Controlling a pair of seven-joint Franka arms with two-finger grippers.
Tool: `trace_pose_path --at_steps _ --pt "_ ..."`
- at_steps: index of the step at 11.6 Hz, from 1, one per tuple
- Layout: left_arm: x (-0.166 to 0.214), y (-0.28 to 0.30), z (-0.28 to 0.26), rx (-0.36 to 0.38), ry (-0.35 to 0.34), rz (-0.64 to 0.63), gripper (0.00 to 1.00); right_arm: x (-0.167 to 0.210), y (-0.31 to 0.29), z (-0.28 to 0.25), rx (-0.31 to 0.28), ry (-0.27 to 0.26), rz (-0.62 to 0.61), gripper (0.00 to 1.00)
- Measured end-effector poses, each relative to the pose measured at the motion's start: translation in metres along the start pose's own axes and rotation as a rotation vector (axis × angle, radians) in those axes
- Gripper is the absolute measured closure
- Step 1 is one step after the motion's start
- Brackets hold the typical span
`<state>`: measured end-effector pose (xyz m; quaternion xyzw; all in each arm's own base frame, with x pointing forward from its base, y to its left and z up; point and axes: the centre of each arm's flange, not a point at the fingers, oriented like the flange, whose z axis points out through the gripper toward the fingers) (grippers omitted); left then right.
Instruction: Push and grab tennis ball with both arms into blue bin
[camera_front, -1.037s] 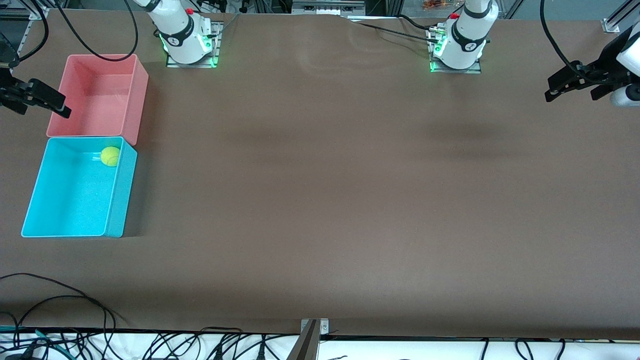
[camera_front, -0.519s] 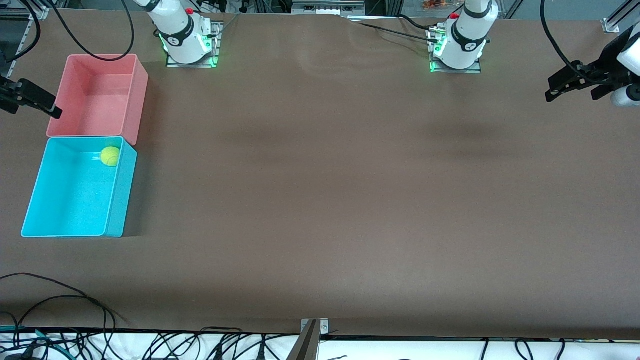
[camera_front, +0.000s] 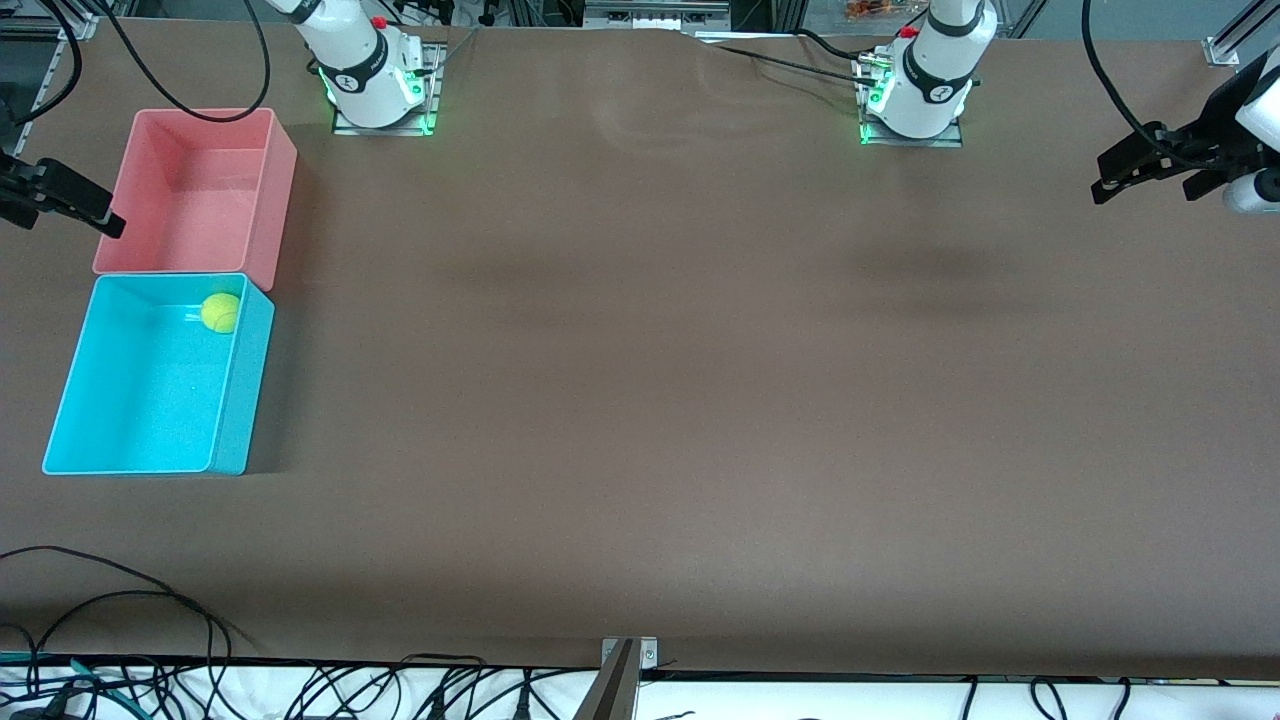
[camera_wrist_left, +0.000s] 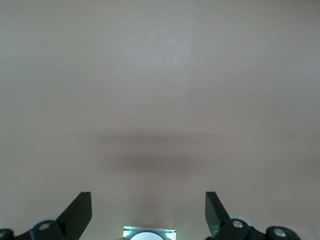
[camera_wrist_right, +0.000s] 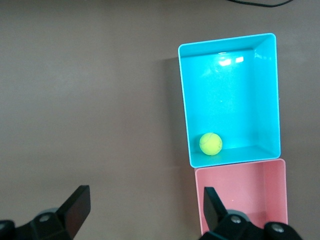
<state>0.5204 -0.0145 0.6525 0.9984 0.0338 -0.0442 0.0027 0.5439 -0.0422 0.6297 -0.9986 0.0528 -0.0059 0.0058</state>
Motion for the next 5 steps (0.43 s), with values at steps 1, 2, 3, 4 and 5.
trace_pose_path --at_steps 1,2,3,4,5 --pt "0.0000 0.0000 0.0000 0.000 0.000 0.000 0.00 0.0001 -0.0001 0.0002 0.000 0.000 -0.002 0.00" --pt "0.0000 -0.0001 0.0000 0.000 0.000 0.000 0.00 0.0001 -0.0001 0.0003 0.000 -0.001 -0.004 0.00" --pt "0.0000 -0.0003 0.0000 0.000 0.000 -0.001 0.00 0.0002 -0.0001 0.0003 0.000 -0.001 -0.005 0.00" --pt "0.0000 -0.0004 0.0000 0.000 0.000 -0.001 0.00 0.0002 -0.0001 0.0003 0.000 -0.001 -0.005 0.00" --pt "0.0000 -0.0004 0.0000 0.000 0.000 -0.001 0.00 0.0002 -0.0001 0.0003 0.000 -0.001 -0.005 0.00"
